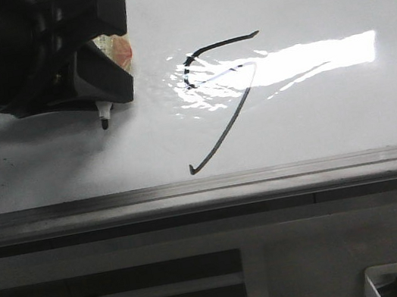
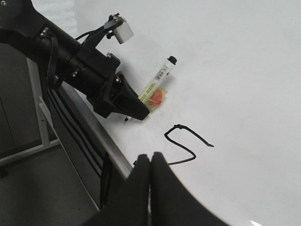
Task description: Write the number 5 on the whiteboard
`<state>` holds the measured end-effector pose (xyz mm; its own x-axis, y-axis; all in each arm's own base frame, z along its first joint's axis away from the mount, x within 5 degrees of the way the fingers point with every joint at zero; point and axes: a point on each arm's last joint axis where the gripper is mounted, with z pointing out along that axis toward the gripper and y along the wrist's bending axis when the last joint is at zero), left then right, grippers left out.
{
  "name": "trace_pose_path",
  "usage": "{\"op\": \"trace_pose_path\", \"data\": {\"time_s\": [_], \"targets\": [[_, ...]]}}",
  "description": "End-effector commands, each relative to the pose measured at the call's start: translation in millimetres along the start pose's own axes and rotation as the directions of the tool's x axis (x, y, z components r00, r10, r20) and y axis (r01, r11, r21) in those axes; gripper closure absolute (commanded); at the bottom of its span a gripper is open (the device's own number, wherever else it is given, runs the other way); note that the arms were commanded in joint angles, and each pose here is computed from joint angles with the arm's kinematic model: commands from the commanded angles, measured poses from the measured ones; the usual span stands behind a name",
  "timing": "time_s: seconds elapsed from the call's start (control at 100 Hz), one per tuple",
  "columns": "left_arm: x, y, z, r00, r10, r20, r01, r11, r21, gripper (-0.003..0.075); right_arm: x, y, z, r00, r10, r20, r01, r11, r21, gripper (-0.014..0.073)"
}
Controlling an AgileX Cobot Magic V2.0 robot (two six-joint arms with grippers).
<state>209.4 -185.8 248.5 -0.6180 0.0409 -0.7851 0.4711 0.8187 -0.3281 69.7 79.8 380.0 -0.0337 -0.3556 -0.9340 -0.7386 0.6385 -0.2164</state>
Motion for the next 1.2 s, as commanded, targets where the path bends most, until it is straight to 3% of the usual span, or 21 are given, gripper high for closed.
{"op": "trace_pose_path", "data": {"time_s": [0.0,0.29,0.56,0.85,0.94,1.09,1.19], "targets": [[-9.2,6.1,4.3,0.997,-0.021,0.074,0.026,0.998,-0.057,0.0741,-14.6,-4.4,-5.8,0.996,-0.021,0.088,0.020,1.000,0.020,0.0656],[-9.0,6.4,4.7,0.996,-0.049,0.075,0.054,0.997,-0.059,0.0734,-14.5,-4.7,-5.8,0.996,-0.026,0.087,0.024,0.999,0.024,0.0656],[-10.1,7.5,4.5,0.993,-0.075,0.090,0.081,0.994,-0.068,0.0530,-14.5,-4.7,-5.8,0.996,-0.020,0.087,0.018,1.000,0.024,0.0656],[-10.6,7.9,4.4,0.993,-0.074,0.096,0.081,0.994,-0.072,0.0507,-14.5,-4.7,-5.8,0.996,-0.020,0.087,0.018,1.000,0.024,0.0656],[-10.6,7.9,4.4,0.993,-0.074,0.096,0.081,0.994,-0.072,0.0438,-14.5,-4.7,-5.8,0.996,-0.020,0.087,0.018,1.000,0.024,0.0656],[-10.6,7.9,4.4,0.993,-0.074,0.096,0.081,0.994,-0.072,0.0230,-14.7,-4.7,-5.8,0.996,-0.020,0.089,0.018,1.000,0.023,0.0656],[-12.0,7.2,2.6,0.991,-0.091,0.102,0.098,0.993,-0.066,0.0158,-14.8,-5.0,-5.8,0.996,-0.026,0.090,0.024,0.999,0.027,0.0656]]}}
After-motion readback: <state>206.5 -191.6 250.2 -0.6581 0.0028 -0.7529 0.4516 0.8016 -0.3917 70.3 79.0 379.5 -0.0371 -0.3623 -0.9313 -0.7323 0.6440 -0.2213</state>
